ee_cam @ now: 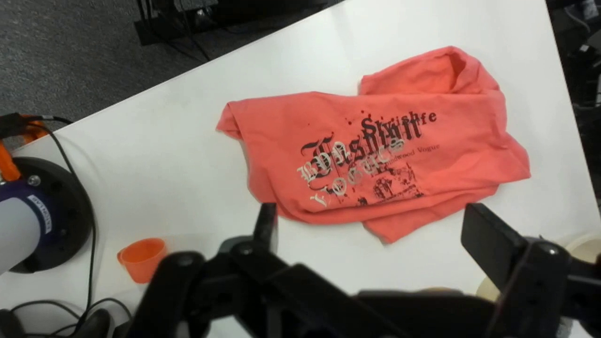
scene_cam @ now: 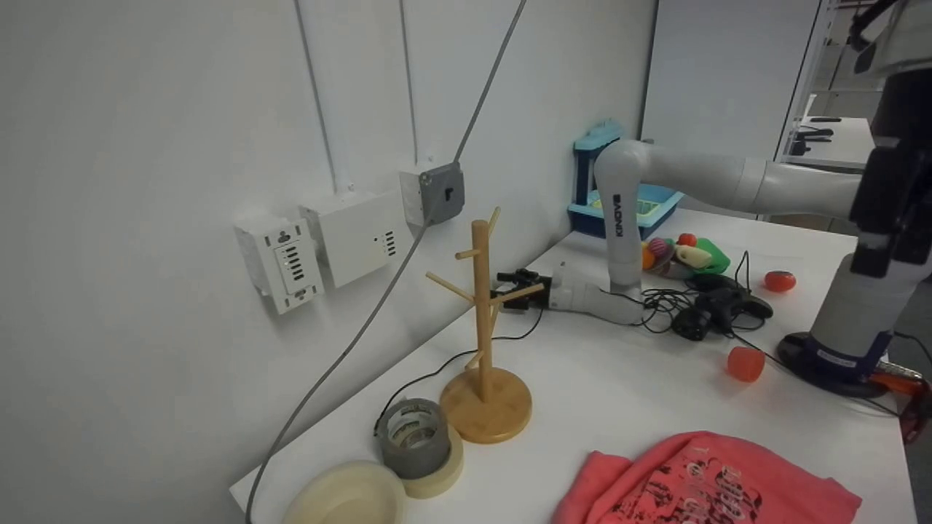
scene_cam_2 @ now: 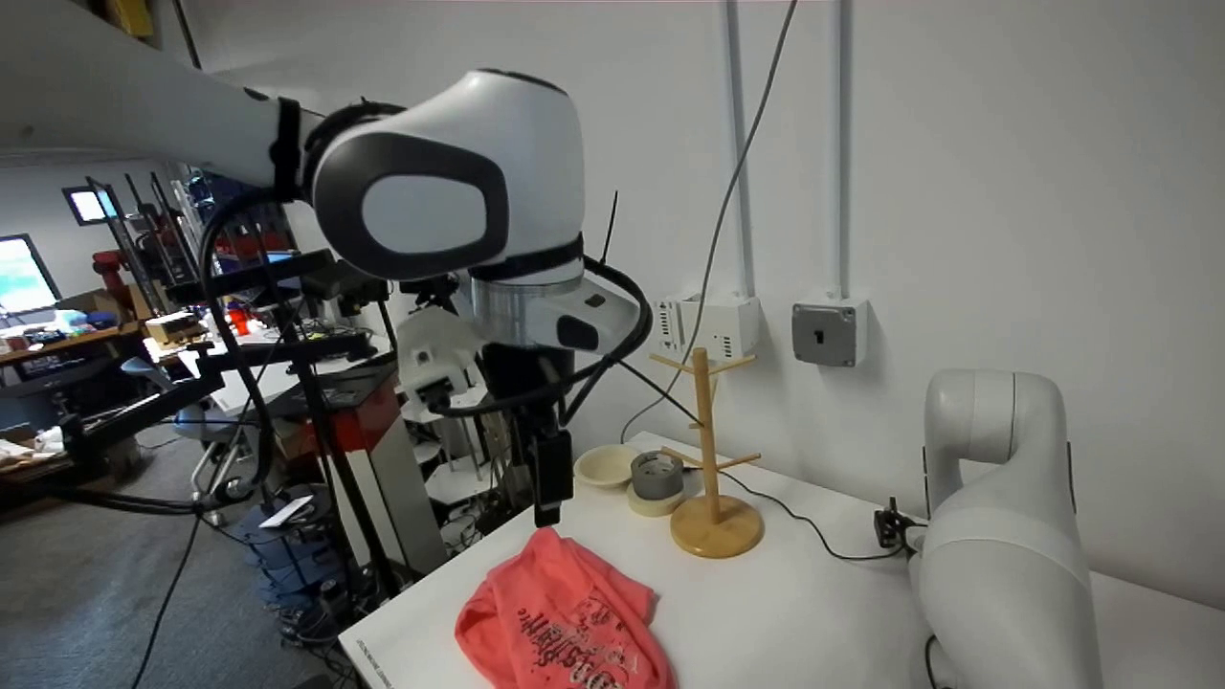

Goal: Fold the orange cloth

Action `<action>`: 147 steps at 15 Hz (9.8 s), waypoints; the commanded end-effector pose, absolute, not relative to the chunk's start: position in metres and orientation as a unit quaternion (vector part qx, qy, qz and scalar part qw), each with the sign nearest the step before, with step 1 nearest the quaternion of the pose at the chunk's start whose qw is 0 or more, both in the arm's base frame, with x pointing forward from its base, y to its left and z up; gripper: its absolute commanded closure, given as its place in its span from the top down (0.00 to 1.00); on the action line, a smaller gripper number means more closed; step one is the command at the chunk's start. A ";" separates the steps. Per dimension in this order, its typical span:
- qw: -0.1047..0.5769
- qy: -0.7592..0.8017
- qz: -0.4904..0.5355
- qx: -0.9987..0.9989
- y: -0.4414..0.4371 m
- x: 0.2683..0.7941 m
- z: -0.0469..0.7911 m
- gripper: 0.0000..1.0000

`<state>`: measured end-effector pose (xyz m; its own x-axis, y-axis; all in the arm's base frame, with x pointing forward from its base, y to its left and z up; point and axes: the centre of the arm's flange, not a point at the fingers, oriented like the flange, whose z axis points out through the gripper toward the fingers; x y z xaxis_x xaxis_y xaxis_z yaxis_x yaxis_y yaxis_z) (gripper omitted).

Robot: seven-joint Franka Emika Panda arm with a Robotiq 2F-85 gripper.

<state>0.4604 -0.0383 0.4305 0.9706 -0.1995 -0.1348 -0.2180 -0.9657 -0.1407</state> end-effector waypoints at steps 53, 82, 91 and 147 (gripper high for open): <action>0.021 -0.114 0.065 -0.991 0.216 0.451 0.225 1.00; -0.041 -0.213 -0.027 -0.976 0.307 0.431 0.105 1.00; -0.048 -0.200 -0.016 -0.978 0.295 0.438 0.089 1.00; -0.102 0.263 -0.100 -0.954 0.016 0.410 0.188 0.03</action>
